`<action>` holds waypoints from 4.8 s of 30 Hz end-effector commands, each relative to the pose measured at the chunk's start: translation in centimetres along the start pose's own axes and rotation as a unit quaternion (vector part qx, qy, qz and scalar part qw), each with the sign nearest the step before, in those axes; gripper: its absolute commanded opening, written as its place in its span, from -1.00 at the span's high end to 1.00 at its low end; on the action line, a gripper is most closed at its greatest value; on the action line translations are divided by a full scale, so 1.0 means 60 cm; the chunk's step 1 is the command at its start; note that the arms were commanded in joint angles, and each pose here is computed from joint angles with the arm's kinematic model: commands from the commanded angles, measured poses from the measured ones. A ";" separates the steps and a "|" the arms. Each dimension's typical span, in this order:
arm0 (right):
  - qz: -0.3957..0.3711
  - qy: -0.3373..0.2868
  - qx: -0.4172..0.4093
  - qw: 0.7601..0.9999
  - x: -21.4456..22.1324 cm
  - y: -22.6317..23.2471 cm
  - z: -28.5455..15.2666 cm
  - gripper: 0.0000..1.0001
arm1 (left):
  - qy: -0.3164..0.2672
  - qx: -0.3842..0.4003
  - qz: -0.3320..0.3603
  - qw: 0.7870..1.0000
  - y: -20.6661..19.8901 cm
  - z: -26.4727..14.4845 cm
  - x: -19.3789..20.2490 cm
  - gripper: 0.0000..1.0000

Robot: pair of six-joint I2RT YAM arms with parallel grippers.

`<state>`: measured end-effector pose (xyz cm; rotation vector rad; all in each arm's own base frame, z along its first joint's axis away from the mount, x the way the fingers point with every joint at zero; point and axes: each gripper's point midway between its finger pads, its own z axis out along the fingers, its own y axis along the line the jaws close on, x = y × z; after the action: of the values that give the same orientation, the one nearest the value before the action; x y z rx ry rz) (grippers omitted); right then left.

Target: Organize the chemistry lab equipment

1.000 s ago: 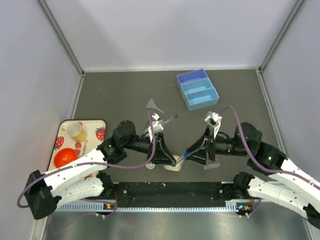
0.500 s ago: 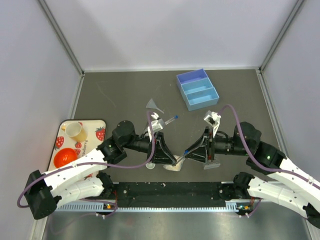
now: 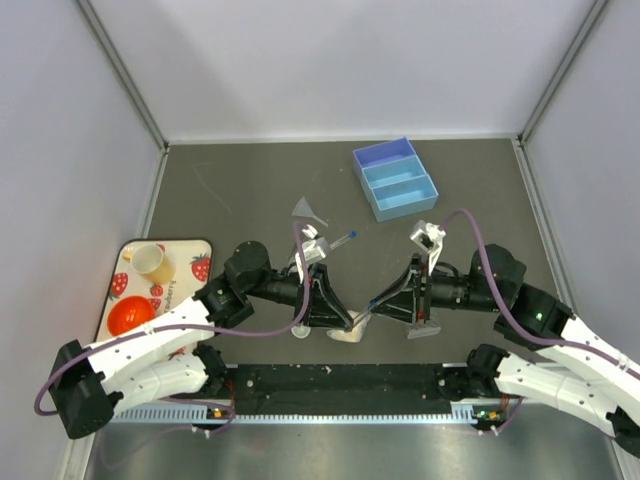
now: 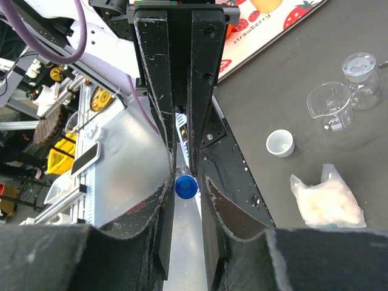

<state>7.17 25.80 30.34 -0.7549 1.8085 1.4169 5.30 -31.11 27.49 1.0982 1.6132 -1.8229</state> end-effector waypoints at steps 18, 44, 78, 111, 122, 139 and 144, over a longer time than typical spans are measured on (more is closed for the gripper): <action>-0.021 -0.049 -0.010 0.999 -0.038 0.019 -0.008 1.00 | 0.008 -0.069 0.041 0.997 0.026 0.000 -0.035 -0.98; -0.005 0.023 0.496 0.868 0.048 -0.286 -0.118 1.00 | -0.017 -0.430 0.042 0.902 0.183 -0.115 -0.075 -0.98; 0.055 0.061 0.540 0.837 0.155 -0.353 -0.103 1.00 | -0.007 -0.425 0.055 0.903 0.206 -0.104 -0.067 -0.98; 0.029 0.026 0.562 0.826 0.136 -0.376 -0.103 1.00 | -0.013 -0.428 0.059 0.902 0.205 -0.108 -0.069 -0.98; 0.030 0.037 0.558 0.828 0.152 -0.385 -0.092 1.00 | -0.012 -0.429 0.060 0.901 0.206 -0.108 -0.070 -0.98; 0.025 0.069 0.552 0.831 0.172 -0.393 -0.077 1.00 | -0.009 -0.428 0.058 0.902 0.209 -0.106 -0.067 -0.98; 0.025 0.073 0.551 0.831 0.174 -0.395 -0.075 1.00 | -0.009 -0.429 0.059 0.901 0.210 -0.106 -0.066 -0.98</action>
<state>19.02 14.81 8.98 -0.1614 2.3409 0.1090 18.55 -27.86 22.59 0.7337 2.0197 -0.8350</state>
